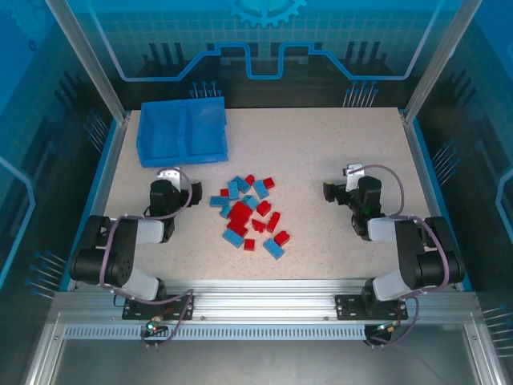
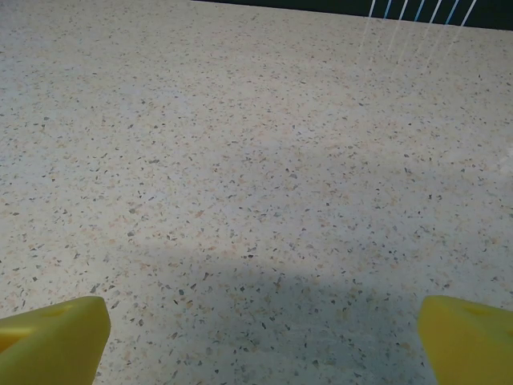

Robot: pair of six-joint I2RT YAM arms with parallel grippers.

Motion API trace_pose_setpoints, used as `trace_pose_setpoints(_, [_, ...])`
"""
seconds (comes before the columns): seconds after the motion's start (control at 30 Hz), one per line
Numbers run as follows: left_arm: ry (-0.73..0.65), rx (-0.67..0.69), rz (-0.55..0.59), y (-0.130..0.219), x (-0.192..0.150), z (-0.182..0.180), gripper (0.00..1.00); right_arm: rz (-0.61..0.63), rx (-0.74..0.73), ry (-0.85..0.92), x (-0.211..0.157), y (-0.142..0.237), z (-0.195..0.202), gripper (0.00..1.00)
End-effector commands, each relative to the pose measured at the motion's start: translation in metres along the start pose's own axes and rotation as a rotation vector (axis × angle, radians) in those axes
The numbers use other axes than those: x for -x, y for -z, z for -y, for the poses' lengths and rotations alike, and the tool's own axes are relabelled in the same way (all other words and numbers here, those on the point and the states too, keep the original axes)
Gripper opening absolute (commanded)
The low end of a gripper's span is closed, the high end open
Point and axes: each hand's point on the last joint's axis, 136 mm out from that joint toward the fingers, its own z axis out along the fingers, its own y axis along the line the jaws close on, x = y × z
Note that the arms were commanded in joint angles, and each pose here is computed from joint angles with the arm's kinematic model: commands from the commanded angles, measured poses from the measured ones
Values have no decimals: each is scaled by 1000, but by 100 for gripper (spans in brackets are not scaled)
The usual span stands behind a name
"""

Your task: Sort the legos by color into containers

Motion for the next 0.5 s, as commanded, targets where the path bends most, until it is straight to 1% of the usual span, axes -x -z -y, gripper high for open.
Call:
trace_pose_setpoints(0.0, [21,-25,56,-3,19,2,99,38,-2,7,12,-3,4,100])
trace_pose_setpoints(0.47, [21,-25,58,-3,20,2,99,37,0,7,12,-3,4,100])
